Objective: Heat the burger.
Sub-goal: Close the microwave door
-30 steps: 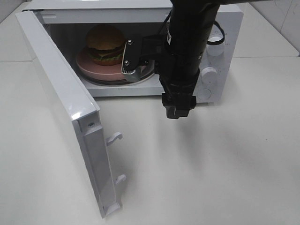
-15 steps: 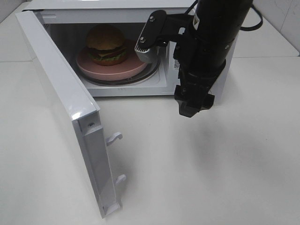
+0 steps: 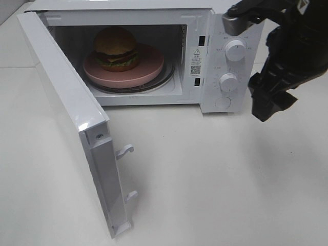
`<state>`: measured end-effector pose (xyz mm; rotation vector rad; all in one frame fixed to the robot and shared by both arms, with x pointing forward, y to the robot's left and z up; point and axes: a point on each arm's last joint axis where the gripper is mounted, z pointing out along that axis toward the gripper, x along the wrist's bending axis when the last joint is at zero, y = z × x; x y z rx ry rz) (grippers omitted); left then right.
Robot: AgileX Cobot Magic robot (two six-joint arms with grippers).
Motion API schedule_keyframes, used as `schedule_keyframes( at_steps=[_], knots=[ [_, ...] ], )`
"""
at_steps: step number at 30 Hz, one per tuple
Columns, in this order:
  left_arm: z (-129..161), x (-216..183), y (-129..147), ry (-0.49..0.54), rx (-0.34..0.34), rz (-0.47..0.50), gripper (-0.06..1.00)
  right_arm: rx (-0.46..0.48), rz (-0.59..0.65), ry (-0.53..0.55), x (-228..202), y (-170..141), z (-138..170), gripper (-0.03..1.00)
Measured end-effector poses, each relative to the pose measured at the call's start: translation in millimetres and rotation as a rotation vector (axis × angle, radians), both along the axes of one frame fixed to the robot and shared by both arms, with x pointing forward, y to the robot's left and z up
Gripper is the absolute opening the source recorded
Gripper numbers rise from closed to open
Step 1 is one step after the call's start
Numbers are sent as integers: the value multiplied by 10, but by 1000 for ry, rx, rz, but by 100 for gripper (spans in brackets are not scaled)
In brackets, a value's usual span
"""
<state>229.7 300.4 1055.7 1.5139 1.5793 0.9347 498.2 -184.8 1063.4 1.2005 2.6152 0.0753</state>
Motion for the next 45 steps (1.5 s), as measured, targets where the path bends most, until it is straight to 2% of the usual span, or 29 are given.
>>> schedule_keyframes(
  at_steps=[2, 4, 5, 7, 10, 12, 13, 15, 18, 20, 23, 25, 28, 30, 34, 36, 38, 41, 45],
  knots=[
    [0, 0, 0, 0, 0, 0, 99, 4, -44, 3, 8, -65, -18, 82],
    [0, 0, 0, 0, 0, 0, 99, 19, -153, -5, 42, -236, -56, 80],
    [0, 0, 0, 0, 0, 0, 99, 19, -153, -5, 42, -236, -56, 80],
    [0, 0, 0, 0, 0, 0, 99, 42, -253, -27, 99, -402, -124, 74],
    [0, 0, 0, 0, 0, 0, 99, 49, -281, -34, 113, -446, -142, 73],
    [0, 0, 0, 0, 0, 0, 99, 66, -379, -43, 137, -587, -208, 70],
    [0, 0, 0, 0, 0, 0, 99, 66, -379, -43, 137, -587, -208, 70],
    [0, 0, 0, 0, 0, 0, 99, 72, -515, -27, 132, -812, -290, 68],
    [0, 0, 0, 0, 0, 0, 99, 75, -550, -22, 121, -874, -305, 68],
    [0, 0, 0, 0, 0, 0, 99, 87, -635, -4, -12, -1067, -350, 68],
    [0, 0, 0, 0, 0, 0, 99, 91, -651, -5, -71, -1104, -347, 68],
    [0, 0, 0, 0, 0, 0, 99, 104, -676, -18, -353, -1155, -336, 68],
    [0, 0, 0, 0, 0, 0, 99, 110, -678, -25, -438, -1157, -328, 68],
    [0, 0, 0, 0, 0, 0, 99, 142, -683, -79, -764, -1165, -270, 68],
    [0, 0, 0, 0, 0, 0, 99, 170, -678, -148, -1023, -1177, -207, 68],
    [0, 0, 0, 0, 0, 0, 99, 203, -672, -230, -1270, -1189, -144, 68],
    [0, 0, 0, 0, 0, 0, 99, 213, -670, -253, -1333, -1192, -129, 68],
    [0, 0, 0, 0, 0, 0, 99, 256, -660, -359, -1615, -1205, -99, 68],
    [0, 0, 0, 0, 0, 0, 99, 278, -652, -412, -1745, -1210, -127, 68]
  ],
)
